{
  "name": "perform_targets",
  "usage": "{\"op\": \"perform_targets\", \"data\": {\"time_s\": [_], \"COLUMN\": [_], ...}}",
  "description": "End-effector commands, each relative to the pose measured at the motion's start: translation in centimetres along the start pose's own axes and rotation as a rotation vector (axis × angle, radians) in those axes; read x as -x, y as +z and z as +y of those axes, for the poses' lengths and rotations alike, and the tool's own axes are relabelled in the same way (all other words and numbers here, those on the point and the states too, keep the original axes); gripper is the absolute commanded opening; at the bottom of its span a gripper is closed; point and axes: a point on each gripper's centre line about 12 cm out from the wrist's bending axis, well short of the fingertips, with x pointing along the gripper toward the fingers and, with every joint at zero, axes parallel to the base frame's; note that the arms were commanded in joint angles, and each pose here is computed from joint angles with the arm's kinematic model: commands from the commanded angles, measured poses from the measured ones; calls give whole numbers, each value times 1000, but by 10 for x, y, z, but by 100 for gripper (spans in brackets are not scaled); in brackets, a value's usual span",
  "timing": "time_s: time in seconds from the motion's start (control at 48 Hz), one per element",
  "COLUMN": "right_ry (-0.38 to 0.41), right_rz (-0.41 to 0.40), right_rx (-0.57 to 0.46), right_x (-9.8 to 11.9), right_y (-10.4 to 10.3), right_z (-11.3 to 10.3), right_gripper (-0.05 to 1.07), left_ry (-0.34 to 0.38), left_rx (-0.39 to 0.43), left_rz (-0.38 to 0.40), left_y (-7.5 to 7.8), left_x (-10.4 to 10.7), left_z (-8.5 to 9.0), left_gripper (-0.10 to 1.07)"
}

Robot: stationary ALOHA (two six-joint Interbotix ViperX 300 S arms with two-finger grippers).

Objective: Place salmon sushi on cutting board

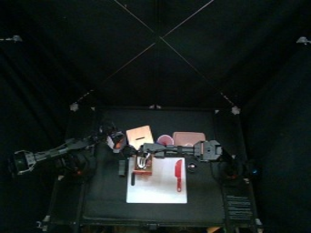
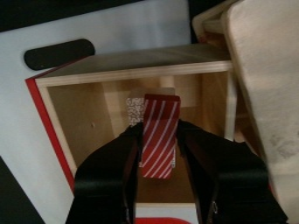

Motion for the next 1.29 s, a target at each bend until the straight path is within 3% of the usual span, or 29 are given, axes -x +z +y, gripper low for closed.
{"op": "perform_targets", "data": {"time_s": [0.0,0.333,0.438,0.667,1.021,1.271], "right_ry": [11,10,-13,-42,-115,-96], "right_rz": [-107,-142,-104,-25,5,5], "right_rx": [-2,-36,-77,-143,-324,-522], "right_x": [61,115,116,117,147,122], "right_y": [9,14,9,-9,-72,-113], "right_z": [1,8,9,35,54,73], "right_gripper": [68,67,67,67,67,67], "left_ry": [-6,-7,-17,-23,-30,-61], "left_rx": [1,0,-1,-8,-17,-24], "left_rz": [-32,-35,-32,-33,-50,-66], "left_y": [12,13,12,13,19,24], "left_x": [-1,-1,-1,-1,-1,0], "left_z": [-2,-2,-5,-7,-9,-17], "left_gripper": [84,84,84,84,84,84]}}
